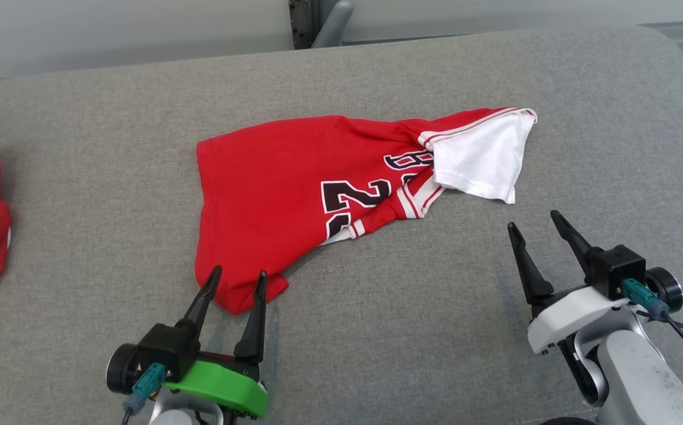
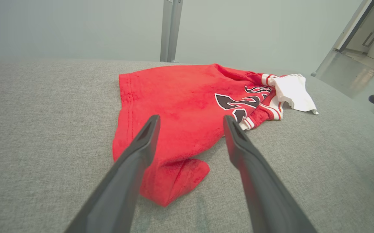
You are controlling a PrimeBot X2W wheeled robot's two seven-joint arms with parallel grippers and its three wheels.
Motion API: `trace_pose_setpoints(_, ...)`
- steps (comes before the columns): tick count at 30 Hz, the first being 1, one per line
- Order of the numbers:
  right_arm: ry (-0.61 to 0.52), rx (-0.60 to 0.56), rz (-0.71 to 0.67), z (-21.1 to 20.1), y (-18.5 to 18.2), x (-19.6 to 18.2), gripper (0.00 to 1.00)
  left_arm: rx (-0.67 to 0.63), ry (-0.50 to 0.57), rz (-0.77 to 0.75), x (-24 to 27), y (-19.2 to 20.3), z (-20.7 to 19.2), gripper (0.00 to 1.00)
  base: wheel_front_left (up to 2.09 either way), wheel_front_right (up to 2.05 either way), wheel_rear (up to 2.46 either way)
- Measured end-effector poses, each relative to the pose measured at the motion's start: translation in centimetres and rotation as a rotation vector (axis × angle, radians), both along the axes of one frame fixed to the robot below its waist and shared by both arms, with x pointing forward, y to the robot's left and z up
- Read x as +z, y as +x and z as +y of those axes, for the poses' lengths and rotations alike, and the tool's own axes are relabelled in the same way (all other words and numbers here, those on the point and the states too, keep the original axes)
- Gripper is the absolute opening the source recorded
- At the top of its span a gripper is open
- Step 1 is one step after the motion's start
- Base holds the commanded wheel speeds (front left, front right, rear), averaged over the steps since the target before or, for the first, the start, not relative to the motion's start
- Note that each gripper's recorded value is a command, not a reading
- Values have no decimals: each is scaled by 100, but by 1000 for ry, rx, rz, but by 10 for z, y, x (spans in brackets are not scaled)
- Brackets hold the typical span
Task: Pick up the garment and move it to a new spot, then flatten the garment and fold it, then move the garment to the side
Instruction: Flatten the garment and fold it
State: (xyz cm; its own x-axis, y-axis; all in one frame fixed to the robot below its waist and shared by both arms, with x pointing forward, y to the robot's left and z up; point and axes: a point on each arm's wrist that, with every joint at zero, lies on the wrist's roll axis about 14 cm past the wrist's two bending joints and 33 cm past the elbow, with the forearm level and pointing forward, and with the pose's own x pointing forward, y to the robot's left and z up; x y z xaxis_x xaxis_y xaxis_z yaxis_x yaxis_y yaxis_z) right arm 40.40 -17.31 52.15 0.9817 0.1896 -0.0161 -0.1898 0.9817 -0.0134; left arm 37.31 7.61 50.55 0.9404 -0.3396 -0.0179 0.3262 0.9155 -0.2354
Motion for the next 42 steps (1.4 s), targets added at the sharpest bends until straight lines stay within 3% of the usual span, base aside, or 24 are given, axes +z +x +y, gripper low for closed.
trace_pose_setpoints(8,-46,26,45,5,24,-17,100,-28,-2,1,-4,12,-9,100,0,0,0)
trace_pose_setpoints(15,-137,141,74,43,74,-34,100,21,14,-10,-3,21,9,100,0,0,0)
trace_pose_setpoints(24,-189,194,154,64,90,-70,100,75,25,14,-11,22,25,100,0,0,0)
trace_pose_setpoints(26,-190,189,157,63,92,-72,44,81,25,19,-13,22,27,100,0,0,0)
trace_pose_setpoints(27,-189,185,154,63,93,-71,44,82,25,20,-13,22,27,100,0,0,0)
trace_pose_setpoints(29,-191,178,148,61,95,-70,0,83,25,21,-14,22,27,100,0,0,0)
trace_pose_setpoints(38,-197,153,134,53,99,-64,0,86,21,25,-14,23,28,100,0,0,0)
trace_pose_setpoints(42,-166,139,57,55,110,-40,0,89,22,24,-14,22,29,100,0,0,0)
